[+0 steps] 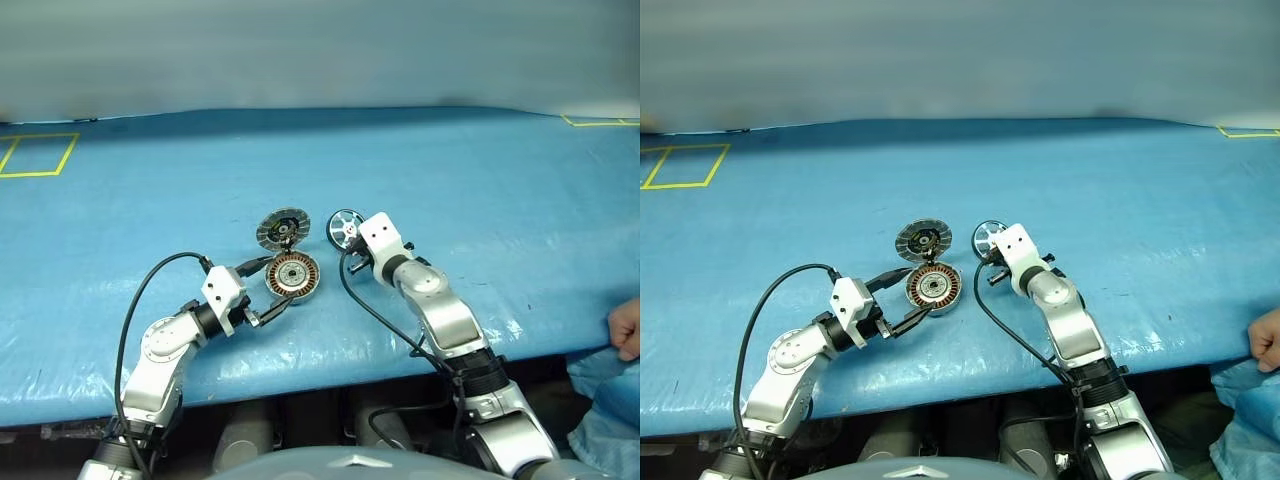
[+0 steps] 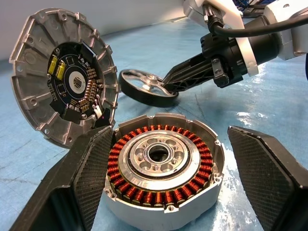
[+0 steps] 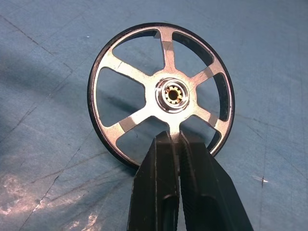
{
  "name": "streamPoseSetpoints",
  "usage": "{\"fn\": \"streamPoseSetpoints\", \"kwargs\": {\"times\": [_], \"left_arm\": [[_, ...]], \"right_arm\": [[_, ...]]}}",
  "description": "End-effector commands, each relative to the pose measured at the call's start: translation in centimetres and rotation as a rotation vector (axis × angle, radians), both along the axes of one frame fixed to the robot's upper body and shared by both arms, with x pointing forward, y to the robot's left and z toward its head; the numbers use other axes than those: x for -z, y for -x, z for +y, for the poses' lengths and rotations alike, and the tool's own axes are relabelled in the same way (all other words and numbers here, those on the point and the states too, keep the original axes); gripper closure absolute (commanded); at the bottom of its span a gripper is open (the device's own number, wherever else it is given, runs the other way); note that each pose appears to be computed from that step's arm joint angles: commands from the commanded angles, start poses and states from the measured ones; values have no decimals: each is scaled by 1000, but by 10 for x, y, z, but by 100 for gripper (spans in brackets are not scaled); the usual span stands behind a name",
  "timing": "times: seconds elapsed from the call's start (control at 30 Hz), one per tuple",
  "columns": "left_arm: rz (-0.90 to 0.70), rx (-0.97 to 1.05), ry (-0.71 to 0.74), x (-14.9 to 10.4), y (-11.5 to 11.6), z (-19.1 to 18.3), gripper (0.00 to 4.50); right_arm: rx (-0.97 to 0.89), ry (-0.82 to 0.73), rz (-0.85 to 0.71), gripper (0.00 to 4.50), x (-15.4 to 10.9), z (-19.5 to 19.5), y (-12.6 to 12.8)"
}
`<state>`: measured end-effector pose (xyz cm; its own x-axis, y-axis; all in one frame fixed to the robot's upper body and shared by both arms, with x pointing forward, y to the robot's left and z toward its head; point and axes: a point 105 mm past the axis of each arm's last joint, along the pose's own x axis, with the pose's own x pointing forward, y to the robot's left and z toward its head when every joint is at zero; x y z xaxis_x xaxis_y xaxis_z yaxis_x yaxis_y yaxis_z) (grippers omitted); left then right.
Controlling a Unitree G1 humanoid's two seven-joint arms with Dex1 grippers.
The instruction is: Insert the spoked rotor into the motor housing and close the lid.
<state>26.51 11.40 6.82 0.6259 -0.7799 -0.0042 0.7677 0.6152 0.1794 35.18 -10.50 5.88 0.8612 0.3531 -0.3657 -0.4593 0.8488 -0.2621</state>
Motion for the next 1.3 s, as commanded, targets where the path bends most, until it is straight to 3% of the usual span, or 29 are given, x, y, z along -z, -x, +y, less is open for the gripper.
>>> {"fn": "streamPoseSetpoints", "kwargs": {"times": [0.03,0.3,0.57,0.93,1.13,1.3], "left_arm": [[-34,-14,13,-7,0,3,40],[-32,-19,16,-6,-1,2,40],[-25,-12,33,-3,-1,0,40],[-23,8,50,-1,3,3,40],[-14,21,50,0,6,6,40],[-7,16,47,5,8,9,40]], "right_arm": [[12,-48,19,447,2,0,6],[101,-208,-52,447,-24,-13,11],[101,-466,-97,447,-50,-23,28],[-90,-1024,41,447,-65,1,64],[-185,-981,131,447,-59,23,79],[-206,-742,147,447,-43,31,79]]}}
